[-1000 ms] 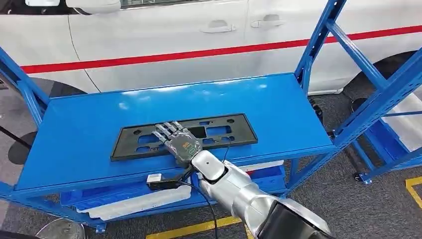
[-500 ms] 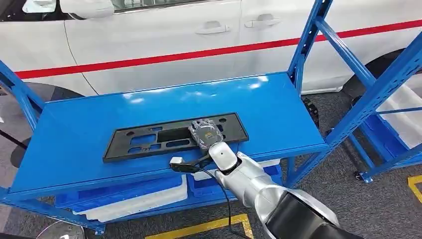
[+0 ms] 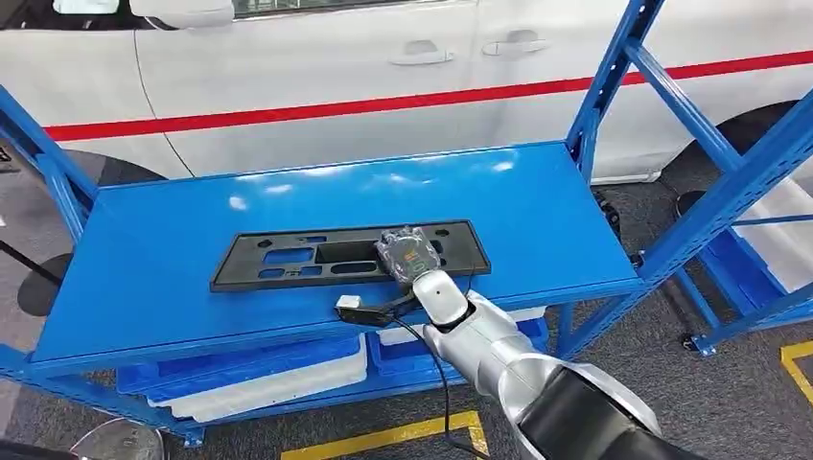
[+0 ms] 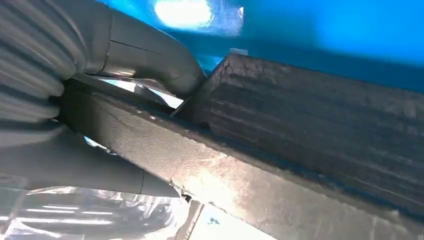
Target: Take the parts from the cabinet and place them on the table.
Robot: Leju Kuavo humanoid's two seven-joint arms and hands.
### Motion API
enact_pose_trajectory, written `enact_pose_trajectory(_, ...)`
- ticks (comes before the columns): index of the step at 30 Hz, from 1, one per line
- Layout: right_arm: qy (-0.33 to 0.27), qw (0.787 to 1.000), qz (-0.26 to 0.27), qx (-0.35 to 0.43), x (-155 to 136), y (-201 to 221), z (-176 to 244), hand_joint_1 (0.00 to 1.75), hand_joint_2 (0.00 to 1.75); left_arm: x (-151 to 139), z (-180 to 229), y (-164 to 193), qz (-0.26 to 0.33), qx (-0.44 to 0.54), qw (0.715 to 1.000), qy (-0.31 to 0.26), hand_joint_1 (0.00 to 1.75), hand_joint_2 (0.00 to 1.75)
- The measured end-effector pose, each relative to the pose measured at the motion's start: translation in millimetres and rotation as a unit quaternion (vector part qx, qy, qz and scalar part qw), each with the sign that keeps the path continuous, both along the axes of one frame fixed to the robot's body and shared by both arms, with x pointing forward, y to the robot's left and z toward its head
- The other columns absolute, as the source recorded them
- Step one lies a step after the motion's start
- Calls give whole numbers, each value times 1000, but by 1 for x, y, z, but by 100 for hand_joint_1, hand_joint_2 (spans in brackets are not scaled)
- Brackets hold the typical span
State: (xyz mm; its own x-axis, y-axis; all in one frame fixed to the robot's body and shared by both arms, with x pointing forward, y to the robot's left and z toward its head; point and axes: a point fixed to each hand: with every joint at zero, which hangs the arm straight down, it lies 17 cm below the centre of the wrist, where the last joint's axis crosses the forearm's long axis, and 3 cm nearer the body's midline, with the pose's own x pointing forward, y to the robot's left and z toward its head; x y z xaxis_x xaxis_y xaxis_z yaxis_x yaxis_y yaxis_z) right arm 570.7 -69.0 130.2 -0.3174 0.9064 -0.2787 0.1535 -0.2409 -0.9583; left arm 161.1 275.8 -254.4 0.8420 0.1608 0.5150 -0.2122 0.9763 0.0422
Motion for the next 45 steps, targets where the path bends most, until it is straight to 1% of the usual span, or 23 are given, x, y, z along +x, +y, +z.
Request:
enact_pose_trajectory(4,-4,1000,-1,6,1,-2,3,175,175,8,4,1,-5,7,1000,-22,0,0)
enact_pose_trajectory(7,-5,1000,-6,13,3,-4,6,175,175,10,5,1,-8,9,1000,-27,0,0)
enact_pose_trajectory(8,-5,1000,-7,15,4,-5,7,173,175,11,6,1,-9,10,999,-29,0,175)
enact_pose_trajectory(15,-9,999,0,31,3,-4,9,173,175,14,8,8,4,21,999,-38,0,175)
enact_pose_trajectory(18,-7,998,10,60,4,-1,15,173,175,18,10,9,9,22,999,-44,0,175)
enact_pose_trajectory(22,-7,996,9,84,6,-1,21,173,175,19,10,10,11,22,999,-47,0,175)
enact_pose_trajectory(24,9,991,26,127,5,5,24,173,175,20,11,10,11,23,998,-49,0,175)
enact_pose_trajectory(25,23,981,52,186,4,11,32,173,175,20,11,11,11,24,998,-49,0,175)
enact_pose_trajectory(26,36,963,94,248,0,22,44,173,175,20,11,11,11,24,998,-49,0,175)
enact_pose_trajectory(27,42,940,132,311,-5,31,60,173,175,20,11,11,12,24,998,-50,0,175)
enact_pose_trajectory(28,49,912,162,373,-10,38,75,173,175,21,11,11,15,21,998,-51,0,175)
enact_pose_trajectory(29,59,866,195,456,-17,42,97,173,175,23,12,10,19,17,998,-53,0,175)
enact_pose_trajectory(30,63,820,224,523,-27,43,118,173,175,23,12,10,21,15,998,-54,0,175)
enact_pose_trajectory(31,59,777,251,574,-36,40,142,173,175,23,12,9,23,12,998,-55,0,175)
enact_pose_trajectory(32,60,741,271,611,-43,36,162,173,175,22,12,8,25,8,998,-56,0,175)
enact_pose_trajectory(33,62,699,302,646,-55,32,186,173,175,23,13,7,26,4,998,-59,0,175)
enact_pose_trajectory(34,64,665,329,667,-67,30,206,173,175,22,13,7,28,2,998,-60,0,175)
enact_pose_trajectory(36,48,611,386,689,-94,13,248,173,175,18,12,6,28,-1,998,-61,0,175)
enact_pose_trajectory(38,31,562,442,699,-135,-5,280,173,175,17,13,7,30,-3,997,-70,0,175)
enact_pose_trajectory(39,31,528,487,695,-164,-9,302,173,175,17,15,7,31,-4,997,-75,0,175)
enact_pose_trajectory(41,56,474,546,688,-204,-13,323,173,175,19,16,7,34,-5,996,-81,0,175)
enact_pose_trajectory(43,101,424,587,682,-240,-13,326,173,175,19,16,7,38,-7,996,-82,0,175)
enact_pose_trajectory(45,136,397,609,673,-262,-9,325,173,175,16,16,7,41,-9,996,-81,0,175)
